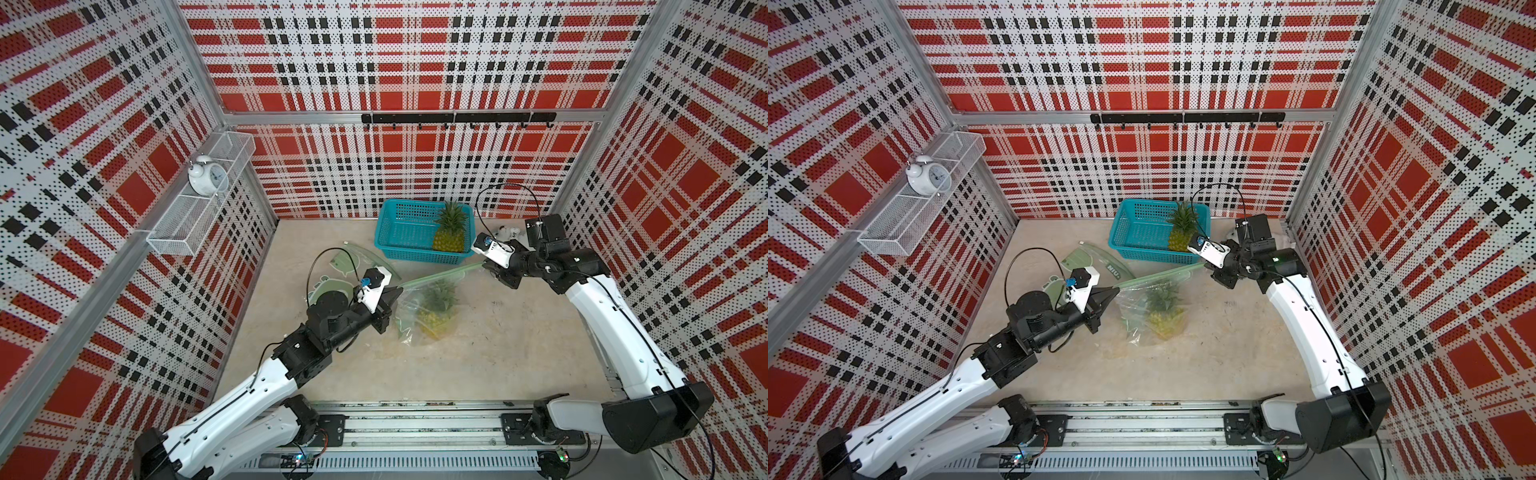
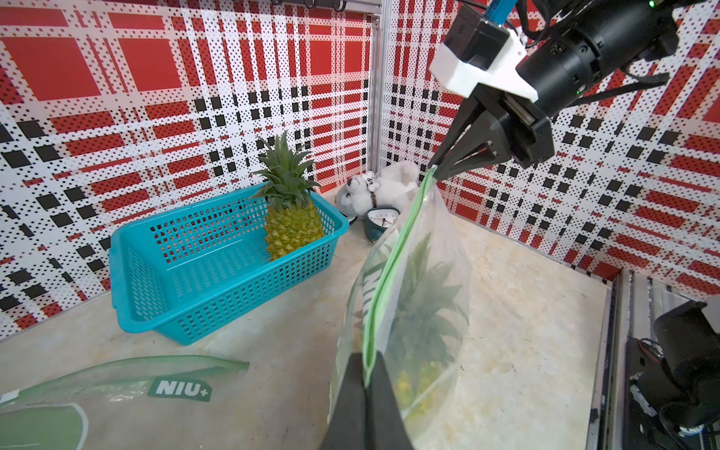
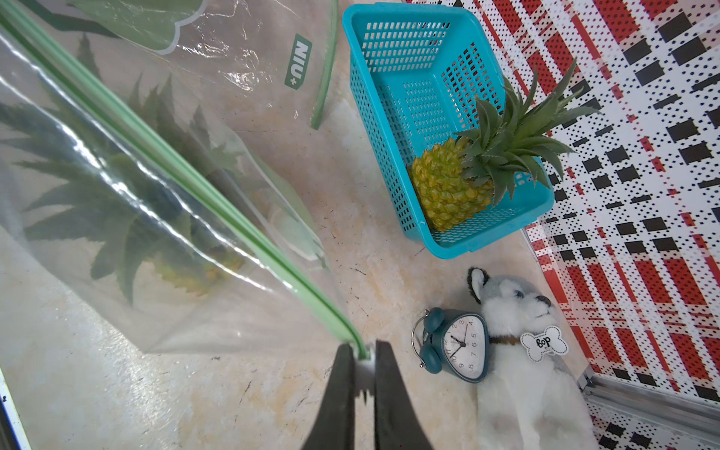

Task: Open the zip-top bag and take out the pineapple
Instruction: Open the zipper of the food storage bag at the center of the board, then pick up the pineapple from the zipper food storage bag.

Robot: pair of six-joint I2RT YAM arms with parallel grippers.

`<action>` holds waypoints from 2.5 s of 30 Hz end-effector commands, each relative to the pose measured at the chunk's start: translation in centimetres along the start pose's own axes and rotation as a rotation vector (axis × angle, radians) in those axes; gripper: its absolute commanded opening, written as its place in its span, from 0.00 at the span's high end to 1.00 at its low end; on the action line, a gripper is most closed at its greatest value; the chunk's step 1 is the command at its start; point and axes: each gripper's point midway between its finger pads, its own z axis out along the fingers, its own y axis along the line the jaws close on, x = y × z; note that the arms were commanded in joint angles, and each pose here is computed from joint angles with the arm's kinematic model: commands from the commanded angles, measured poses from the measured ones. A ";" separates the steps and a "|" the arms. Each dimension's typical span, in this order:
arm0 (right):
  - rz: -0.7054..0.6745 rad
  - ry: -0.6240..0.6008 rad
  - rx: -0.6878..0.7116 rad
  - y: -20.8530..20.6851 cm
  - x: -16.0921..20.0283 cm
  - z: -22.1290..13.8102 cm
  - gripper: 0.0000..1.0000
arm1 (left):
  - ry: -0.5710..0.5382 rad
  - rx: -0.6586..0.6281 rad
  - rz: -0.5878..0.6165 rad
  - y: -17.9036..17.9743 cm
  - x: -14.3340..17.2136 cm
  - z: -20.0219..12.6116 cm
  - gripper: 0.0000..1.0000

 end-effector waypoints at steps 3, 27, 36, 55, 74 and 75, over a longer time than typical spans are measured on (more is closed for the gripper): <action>-0.031 -0.001 0.038 0.0 0.5 -1.3 0.97 | -0.046 0.049 0.006 -0.5 -0.9 -0.1 1.00; -0.101 -0.008 -0.181 6.4 -0.7 2.4 0.96 | 0.131 0.111 0.013 -2.1 5.7 4.1 1.00; -0.072 0.030 -0.216 8.3 1.5 3.9 0.96 | 0.246 0.088 0.015 -2.7 10.5 4.7 1.00; -0.064 -0.003 -0.093 7.9 2.3 4.3 0.92 | 0.157 0.072 0.184 -5.0 11.7 3.5 1.00; -0.001 -0.205 0.050 5.4 -2.6 -0.1 0.54 | 0.186 0.042 0.284 -5.2 13.1 3.6 1.00; 0.016 -0.228 0.061 5.1 -3.2 -0.6 0.52 | 0.186 0.040 0.285 -5.2 13.0 3.6 1.00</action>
